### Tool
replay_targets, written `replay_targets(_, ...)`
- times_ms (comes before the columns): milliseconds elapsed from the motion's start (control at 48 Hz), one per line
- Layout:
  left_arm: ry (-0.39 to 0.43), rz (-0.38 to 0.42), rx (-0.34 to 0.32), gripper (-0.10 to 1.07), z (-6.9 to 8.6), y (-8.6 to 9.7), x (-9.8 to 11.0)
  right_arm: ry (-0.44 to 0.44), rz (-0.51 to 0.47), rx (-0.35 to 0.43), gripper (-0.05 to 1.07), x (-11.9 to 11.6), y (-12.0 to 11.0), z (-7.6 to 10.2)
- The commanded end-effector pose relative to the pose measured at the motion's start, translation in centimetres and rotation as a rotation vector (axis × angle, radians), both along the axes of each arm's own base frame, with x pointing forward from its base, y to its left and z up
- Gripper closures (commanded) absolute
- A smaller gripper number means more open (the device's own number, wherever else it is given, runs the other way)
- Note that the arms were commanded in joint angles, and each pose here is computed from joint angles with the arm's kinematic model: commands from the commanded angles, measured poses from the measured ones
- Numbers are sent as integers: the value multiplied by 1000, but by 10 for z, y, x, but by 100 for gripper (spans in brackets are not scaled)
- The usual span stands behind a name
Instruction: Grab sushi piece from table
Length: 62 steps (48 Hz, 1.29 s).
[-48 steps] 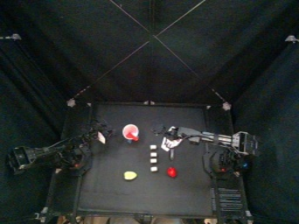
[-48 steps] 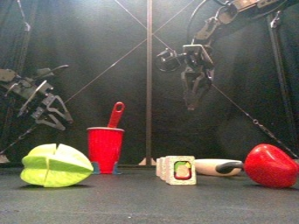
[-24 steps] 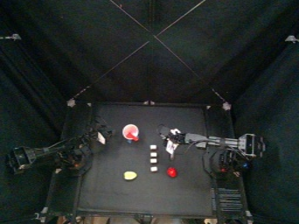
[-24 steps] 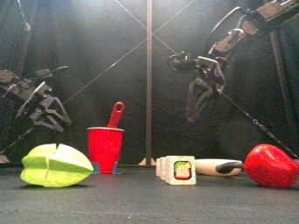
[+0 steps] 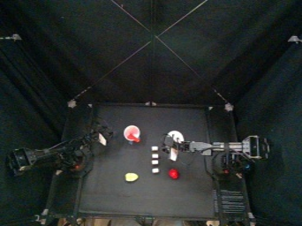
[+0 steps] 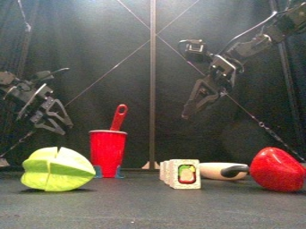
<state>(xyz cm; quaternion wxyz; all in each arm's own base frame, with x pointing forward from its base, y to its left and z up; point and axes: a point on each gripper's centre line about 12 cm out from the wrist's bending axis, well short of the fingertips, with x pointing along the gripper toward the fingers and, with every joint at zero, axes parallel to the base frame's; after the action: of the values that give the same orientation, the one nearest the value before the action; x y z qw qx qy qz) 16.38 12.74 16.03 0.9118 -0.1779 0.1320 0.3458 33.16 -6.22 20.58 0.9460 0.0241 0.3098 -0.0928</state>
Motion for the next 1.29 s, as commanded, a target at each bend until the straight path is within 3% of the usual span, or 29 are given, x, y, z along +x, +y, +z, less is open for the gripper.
replay_targets(0,-11,2,11,11,4,2,2,-92,23,-16,35,4,2,11)
replay_targets(271,-13,0,13,11,5,3,3,-169,42,-22,34,9,2,10)
replay_targets(500,-12,-1,12,11,5,2,3,-125,50,-10,34,13,2,-17)
replay_targets(896,-11,-5,13,11,5,2,3,-93,39,5,21,19,-2,-33)
replay_targets(1021,-17,-60,63,11,12,-4,7,-86,31,6,20,22,-5,-36)
replay_targets(1271,-92,-275,224,11,41,-40,16,-65,-7,22,20,25,-16,-45)
